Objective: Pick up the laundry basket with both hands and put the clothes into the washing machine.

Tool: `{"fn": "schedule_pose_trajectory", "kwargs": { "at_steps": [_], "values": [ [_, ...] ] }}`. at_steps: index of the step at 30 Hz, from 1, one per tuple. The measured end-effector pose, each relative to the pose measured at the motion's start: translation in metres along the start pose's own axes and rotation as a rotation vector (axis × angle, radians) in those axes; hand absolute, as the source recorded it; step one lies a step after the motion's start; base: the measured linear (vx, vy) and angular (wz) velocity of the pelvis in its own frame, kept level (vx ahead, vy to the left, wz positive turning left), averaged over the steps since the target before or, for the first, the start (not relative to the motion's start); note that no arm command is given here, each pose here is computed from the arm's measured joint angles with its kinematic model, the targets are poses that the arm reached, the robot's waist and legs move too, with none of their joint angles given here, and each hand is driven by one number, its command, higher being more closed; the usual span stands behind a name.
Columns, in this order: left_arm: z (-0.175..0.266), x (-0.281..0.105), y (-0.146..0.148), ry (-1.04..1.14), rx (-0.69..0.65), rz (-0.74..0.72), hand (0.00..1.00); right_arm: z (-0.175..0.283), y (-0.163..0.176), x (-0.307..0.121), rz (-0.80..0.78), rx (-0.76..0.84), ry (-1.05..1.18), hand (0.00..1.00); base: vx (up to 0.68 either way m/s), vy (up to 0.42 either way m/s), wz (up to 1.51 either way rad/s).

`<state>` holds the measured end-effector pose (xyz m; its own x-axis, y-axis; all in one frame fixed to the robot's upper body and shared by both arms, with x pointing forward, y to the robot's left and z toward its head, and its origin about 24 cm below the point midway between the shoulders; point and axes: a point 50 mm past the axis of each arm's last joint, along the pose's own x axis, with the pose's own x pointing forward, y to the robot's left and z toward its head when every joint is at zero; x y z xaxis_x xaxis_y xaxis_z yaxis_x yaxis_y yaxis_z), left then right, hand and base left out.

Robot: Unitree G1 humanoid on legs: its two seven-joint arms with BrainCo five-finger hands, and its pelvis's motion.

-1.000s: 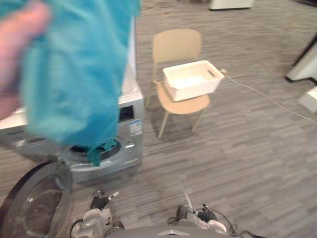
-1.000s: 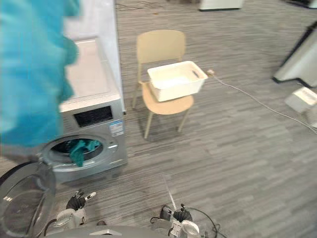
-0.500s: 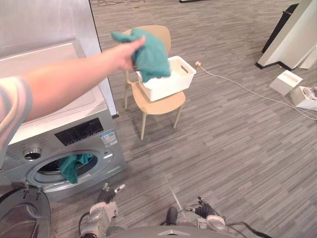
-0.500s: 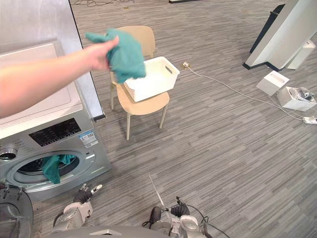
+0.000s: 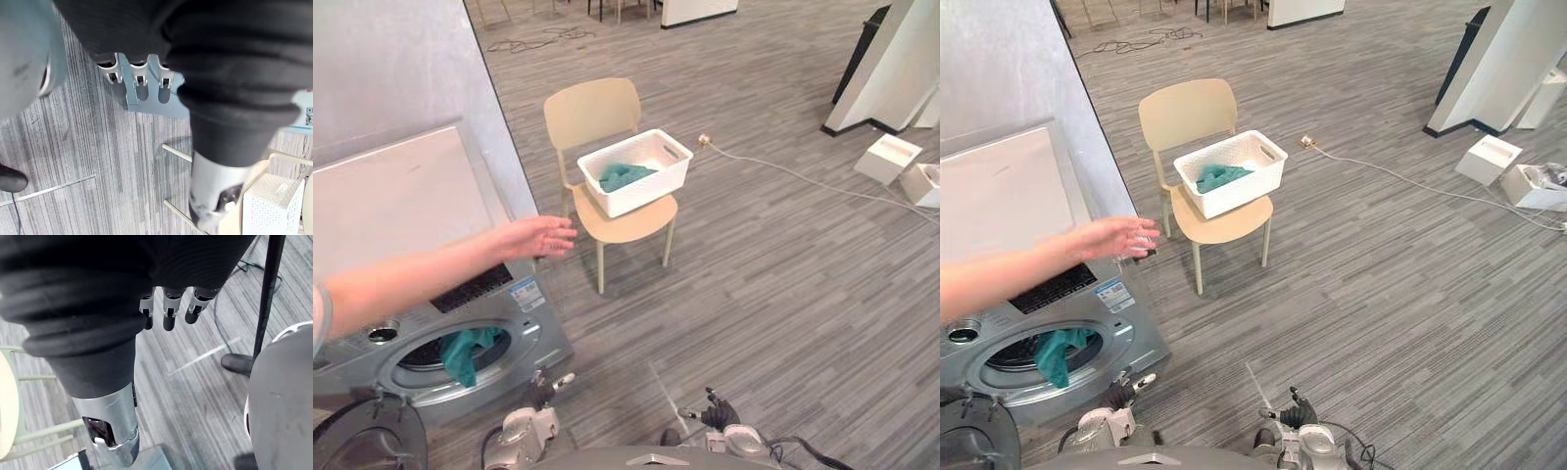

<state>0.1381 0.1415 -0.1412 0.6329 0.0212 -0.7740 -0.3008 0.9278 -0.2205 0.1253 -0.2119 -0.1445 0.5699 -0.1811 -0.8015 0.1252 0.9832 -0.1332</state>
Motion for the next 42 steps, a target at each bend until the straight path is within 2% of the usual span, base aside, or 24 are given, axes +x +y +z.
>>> {"fn": "schedule_pose_trajectory", "kwargs": {
  "at_steps": [5, 9, 12, 14, 16, 20, 23, 27, 31, 38, 42],
  "values": [
    [0.014, 0.001, 0.010, -0.055, -0.045, 0.030, 0.00, 0.032, 0.030, 0.003, 0.096, 0.049, -0.110, 0.00, 0.14, 0.106, -0.44],
    [0.004, -0.004, 0.019, -0.030, -0.089, 0.062, 0.00, 0.054, 0.063, -0.002, 0.195, 0.103, -0.192, 0.00, 0.18, 0.064, -0.29],
    [-0.002, -0.007, 0.028, -0.013, -0.096, 0.100, 0.00, 0.088, 0.072, -0.012, 0.227, 0.185, -0.340, 0.00, 0.25, 0.011, 0.01],
    [-0.003, -0.009, 0.039, -0.007, -0.074, 0.130, 0.00, 0.118, 0.067, -0.022, 0.200, 0.258, -0.475, 0.00, 0.37, -0.046, 0.44],
    [0.003, -0.008, 0.036, -0.027, -0.063, 0.119, 0.00, 0.140, 0.047, -0.031, 0.117, 0.307, -0.591, 0.00, 0.36, -0.115, 0.74],
    [0.019, -0.002, 0.021, -0.074, -0.024, 0.080, 0.00, 0.190, -0.004, -0.059, -0.160, 0.335, -0.855, 0.00, 0.33, -0.261, 0.72],
    [0.019, -0.002, 0.021, -0.067, 0.017, 0.069, 0.00, 0.201, -0.022, -0.071, -0.269, 0.333, -0.923, 0.00, 0.32, -0.369, 0.70],
    [0.024, 0.004, -0.006, -0.082, 0.026, 0.002, 0.00, 0.208, -0.054, -0.085, -0.468, 0.341, -0.979, 0.00, 0.22, -0.314, 0.54],
    [0.021, 0.004, 0.005, -0.070, 0.036, 0.044, 0.00, 0.214, -0.057, -0.104, -0.509, 0.328, -1.066, 0.00, 0.09, -0.219, 0.54],
    [-0.017, -0.015, 0.046, 0.027, -0.063, 0.208, 0.00, 0.211, -0.035, -0.094, -0.423, 0.303, -1.027, 0.00, 0.13, -0.285, 0.28],
    [-0.003, -0.014, 0.042, -0.048, -0.084, 0.187, 0.00, 0.223, -0.044, -0.095, -0.460, 0.214, -1.059, 0.00, 0.14, -0.168, 0.47]
  ]
}}
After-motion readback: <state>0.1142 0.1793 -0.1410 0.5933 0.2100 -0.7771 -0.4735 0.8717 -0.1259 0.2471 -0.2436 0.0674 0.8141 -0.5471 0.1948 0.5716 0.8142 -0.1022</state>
